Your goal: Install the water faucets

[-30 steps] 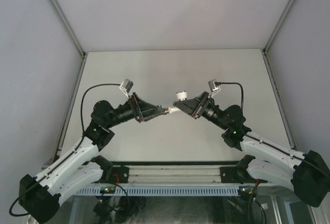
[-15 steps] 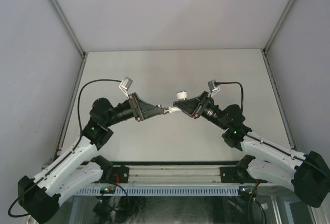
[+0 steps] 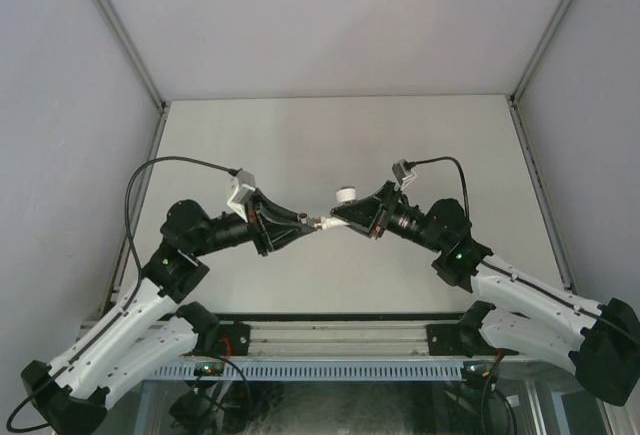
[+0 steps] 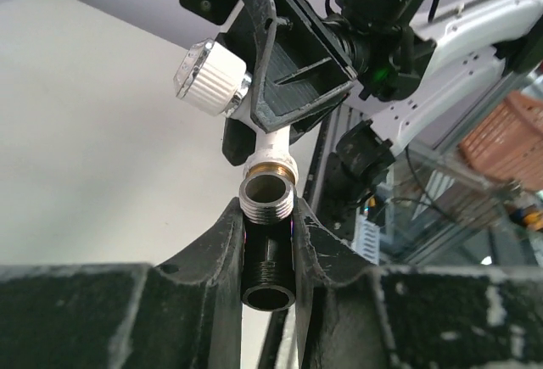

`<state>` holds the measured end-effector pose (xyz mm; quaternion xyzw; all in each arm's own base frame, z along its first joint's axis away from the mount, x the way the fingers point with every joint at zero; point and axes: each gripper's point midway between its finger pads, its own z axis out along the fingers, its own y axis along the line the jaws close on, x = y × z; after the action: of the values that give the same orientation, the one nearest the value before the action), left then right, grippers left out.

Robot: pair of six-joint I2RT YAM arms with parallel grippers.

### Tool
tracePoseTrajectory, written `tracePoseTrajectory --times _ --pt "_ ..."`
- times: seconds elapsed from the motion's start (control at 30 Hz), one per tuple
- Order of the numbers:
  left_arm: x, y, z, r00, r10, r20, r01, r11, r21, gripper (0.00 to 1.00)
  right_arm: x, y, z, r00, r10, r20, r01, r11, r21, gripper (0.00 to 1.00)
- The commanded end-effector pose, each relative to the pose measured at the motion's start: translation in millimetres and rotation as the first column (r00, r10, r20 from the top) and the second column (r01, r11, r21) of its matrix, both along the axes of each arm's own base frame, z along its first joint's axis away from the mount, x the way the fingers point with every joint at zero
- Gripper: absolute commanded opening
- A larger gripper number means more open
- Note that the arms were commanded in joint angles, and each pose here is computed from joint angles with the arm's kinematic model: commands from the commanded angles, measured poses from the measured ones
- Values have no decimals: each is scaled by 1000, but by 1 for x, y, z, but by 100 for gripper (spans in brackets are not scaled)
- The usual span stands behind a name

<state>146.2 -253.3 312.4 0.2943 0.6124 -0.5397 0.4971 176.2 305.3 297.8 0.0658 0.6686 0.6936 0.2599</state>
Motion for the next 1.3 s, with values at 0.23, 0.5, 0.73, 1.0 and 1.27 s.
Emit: tracePoseTrajectory --times 0.23,0.5,0.73,1.0,1.27 --pt "-22 10 58 927 -35 373 64 996 -64 0 -15 -1 24 976 57 211 -57 998 -7 55" --pt "-27 8 59 928 -62 366 94 993 -69 0 -17 -3 32 929 75 363 -73 997 -21 75" --pt "-26 10 52 927 -52 373 75 996 -48 0 -24 -16 37 745 88 661 10 990 -143 89" --pt "-29 13 49 931 -49 362 71 996 -48 0 -27 -43 35 416 135 899 218 945 -242 94" --pt "-28 14 44 942 -41 332 59 997 -42 0 -35 -59 17 -46 353 934 405 862 -306 99"
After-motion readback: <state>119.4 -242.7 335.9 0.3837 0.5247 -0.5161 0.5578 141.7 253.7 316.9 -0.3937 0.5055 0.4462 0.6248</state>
